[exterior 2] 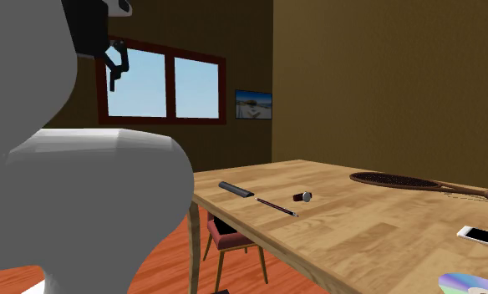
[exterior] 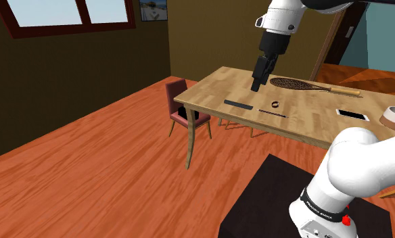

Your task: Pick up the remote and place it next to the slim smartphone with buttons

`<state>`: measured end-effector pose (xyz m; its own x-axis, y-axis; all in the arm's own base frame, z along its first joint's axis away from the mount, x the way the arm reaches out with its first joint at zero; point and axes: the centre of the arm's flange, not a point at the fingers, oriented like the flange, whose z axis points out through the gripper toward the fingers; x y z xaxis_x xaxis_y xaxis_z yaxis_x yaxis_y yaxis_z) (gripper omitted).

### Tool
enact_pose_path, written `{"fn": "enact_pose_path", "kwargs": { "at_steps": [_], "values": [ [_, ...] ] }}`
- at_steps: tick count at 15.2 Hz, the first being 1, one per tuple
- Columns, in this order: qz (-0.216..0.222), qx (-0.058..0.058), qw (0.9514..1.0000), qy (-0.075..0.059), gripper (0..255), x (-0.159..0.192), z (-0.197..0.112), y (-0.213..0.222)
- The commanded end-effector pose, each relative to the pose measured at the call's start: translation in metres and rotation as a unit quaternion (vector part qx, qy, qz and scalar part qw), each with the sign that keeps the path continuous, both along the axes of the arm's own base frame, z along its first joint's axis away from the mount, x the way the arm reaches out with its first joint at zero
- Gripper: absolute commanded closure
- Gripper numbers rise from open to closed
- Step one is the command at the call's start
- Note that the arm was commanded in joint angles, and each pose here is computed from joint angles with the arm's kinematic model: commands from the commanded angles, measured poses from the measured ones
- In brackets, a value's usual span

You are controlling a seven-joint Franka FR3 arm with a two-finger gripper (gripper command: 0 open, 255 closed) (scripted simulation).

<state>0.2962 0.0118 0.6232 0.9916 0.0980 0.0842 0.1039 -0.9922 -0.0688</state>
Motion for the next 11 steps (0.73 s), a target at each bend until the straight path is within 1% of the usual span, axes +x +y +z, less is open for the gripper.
{"fn": "enact_pose_path", "kwargs": {
  "at_steps": [1,11],
  "values": [
    [0.000,0.000,1.0000,0.000,0,0.000,0.000,0.000],
    [0.005,0.000,0.9999,0.011,0,0.059,-0.063,-0.102]
  ]
}}
